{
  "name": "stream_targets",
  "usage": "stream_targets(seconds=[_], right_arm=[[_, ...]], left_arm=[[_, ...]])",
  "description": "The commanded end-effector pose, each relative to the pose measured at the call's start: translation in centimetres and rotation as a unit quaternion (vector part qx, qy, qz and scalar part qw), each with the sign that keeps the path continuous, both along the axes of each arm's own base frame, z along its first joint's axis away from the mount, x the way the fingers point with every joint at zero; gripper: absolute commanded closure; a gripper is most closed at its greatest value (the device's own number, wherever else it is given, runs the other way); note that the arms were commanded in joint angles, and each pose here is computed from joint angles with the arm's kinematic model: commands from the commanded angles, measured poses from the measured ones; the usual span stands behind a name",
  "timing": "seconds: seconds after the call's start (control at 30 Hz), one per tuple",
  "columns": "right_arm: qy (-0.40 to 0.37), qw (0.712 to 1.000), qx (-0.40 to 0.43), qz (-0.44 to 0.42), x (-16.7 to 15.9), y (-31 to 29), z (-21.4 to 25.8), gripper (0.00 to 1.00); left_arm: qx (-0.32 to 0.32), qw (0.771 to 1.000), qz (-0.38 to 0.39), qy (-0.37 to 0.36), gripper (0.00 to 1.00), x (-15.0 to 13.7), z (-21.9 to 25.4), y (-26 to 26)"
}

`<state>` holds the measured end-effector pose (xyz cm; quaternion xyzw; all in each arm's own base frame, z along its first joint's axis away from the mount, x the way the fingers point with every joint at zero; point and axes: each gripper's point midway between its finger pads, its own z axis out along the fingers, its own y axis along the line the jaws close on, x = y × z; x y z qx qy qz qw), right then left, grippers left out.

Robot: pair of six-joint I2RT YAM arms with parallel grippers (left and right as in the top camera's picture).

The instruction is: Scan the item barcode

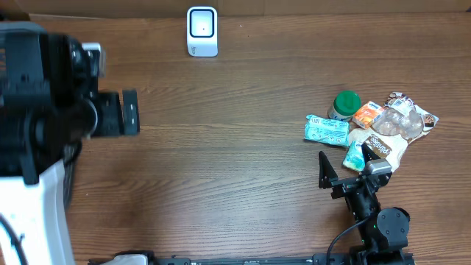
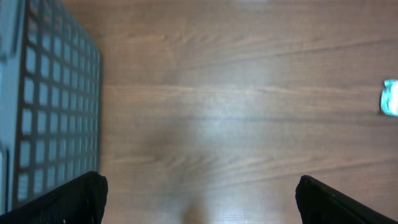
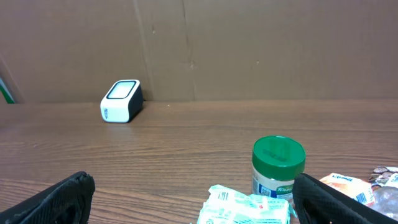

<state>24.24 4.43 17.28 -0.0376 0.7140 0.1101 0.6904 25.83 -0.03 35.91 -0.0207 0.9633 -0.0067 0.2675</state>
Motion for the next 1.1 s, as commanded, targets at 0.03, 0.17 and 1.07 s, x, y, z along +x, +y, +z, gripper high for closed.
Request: stream_targets(seconds=[0.03,0.17,1.07], right_arm=[[-0.003,1.000,-0.002,0.002,0.0,0.1,-0.1,0.00],[-0.003,1.000,-0.002,0.002,0.0,0.1,-0.1,0.00],[-0.003,1.000,-0.002,0.002,0.0,0.1,-0.1,0.00]], left_arm=[[0.034,0.999,0.006,0.005,0.01,-3.6,-1.1,1.1],[0.046,0.998,0.015,-0.032,0.00,-4.7,-1.6,1.6],[0.051,0.862,-0.086,-0.497,0.00,-1.0,-9.8,-1.7]])
